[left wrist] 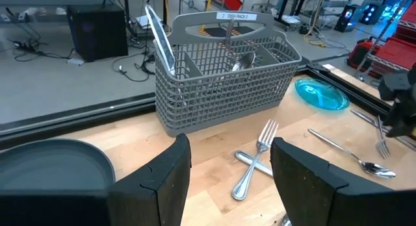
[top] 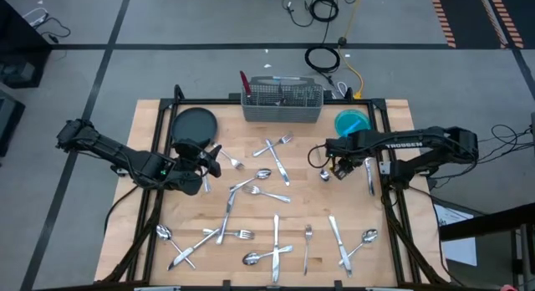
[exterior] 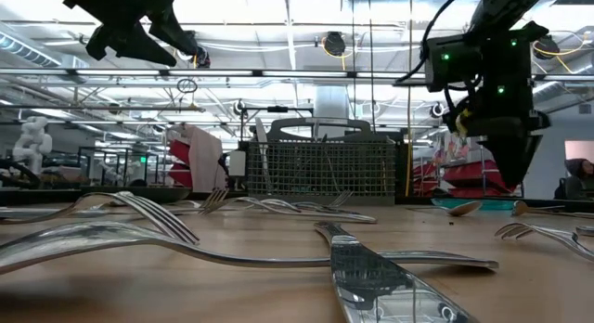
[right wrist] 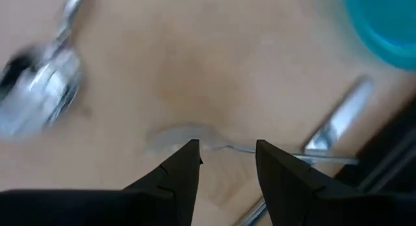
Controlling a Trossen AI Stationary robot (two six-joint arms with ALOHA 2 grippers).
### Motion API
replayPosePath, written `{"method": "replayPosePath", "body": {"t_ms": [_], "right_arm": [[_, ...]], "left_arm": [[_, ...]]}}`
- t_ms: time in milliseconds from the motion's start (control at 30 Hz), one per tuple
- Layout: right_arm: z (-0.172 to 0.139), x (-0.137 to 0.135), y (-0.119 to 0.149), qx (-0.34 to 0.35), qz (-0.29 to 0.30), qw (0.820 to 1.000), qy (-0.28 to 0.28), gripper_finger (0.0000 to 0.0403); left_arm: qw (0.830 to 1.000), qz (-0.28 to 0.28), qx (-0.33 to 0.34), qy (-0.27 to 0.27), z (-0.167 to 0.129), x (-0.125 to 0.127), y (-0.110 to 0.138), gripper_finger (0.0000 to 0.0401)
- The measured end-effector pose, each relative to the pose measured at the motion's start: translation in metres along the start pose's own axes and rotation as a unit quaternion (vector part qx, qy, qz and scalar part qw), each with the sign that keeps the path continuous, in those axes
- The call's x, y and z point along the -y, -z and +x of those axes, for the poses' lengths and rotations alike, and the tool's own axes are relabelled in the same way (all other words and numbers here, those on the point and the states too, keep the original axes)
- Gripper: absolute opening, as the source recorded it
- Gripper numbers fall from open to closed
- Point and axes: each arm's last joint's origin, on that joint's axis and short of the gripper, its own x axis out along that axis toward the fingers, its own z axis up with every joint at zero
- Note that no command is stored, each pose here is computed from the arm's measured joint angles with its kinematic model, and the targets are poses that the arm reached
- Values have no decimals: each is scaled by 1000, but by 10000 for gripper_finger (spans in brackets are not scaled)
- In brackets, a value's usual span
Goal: Sort silverware
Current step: Put the fork into the silverware organizer
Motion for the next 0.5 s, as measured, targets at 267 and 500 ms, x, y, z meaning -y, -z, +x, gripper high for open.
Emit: {"method": "replayPosePath", "body": {"t_ms": [267,500], "right_arm": [[0,0,0,5,192,981,0,142],[-3,-14,6,22,133,991,-24,142]], "left_arm": [[1000,-1,-11,8,0,1,0,212],[1000,1,-13,9,0,1,1,212]]}}
